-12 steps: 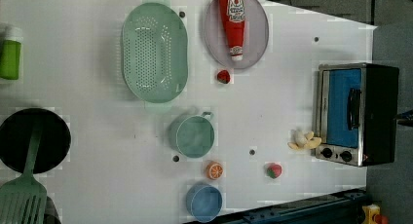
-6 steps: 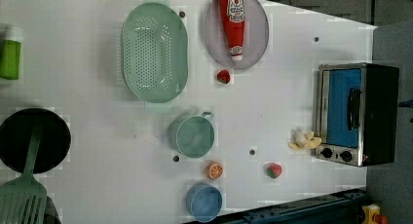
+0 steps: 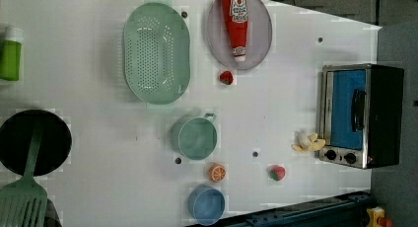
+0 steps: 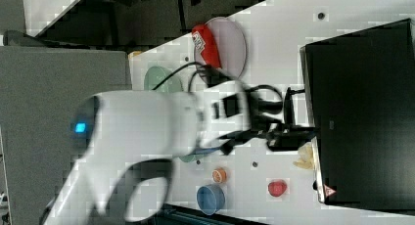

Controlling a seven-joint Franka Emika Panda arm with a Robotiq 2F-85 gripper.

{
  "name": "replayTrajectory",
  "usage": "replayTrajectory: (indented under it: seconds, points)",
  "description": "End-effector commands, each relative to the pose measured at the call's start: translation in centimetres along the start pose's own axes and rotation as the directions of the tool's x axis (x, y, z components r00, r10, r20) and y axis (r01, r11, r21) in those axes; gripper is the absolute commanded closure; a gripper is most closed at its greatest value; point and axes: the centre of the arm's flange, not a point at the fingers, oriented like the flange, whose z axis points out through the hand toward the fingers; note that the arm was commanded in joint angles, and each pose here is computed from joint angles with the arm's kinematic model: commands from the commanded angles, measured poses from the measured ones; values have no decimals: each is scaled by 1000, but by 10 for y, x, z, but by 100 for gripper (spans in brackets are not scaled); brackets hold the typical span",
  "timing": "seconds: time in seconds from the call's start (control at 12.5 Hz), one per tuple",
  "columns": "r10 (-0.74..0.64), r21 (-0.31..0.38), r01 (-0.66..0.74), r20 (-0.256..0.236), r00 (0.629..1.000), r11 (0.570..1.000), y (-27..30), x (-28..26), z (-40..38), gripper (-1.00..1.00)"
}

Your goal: Pick banana from table and place on oven.

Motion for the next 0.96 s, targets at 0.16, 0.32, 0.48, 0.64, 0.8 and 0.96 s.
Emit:
replayTrajectory:
  seconds: [0.16, 0.32, 0.48, 0.64, 0.8, 0.96]
  points:
    - [82, 46, -81, -29, 996, 996, -19, -42, -133, -100]
    - [194, 51, -196, 42, 980, 979, -63, -71, -156, -100]
    - [291, 38, -293, 62, 955, 955, -114, -99, -178, -100]
    - [365, 50, -366, 39, 930, 929, -157, -120, -198, -100]
    - [424, 62, -426, 33, 905, 903, -188, -137, -210, -100]
    - [482, 71, -484, 46, 875, 872, -202, -145, -213, -100]
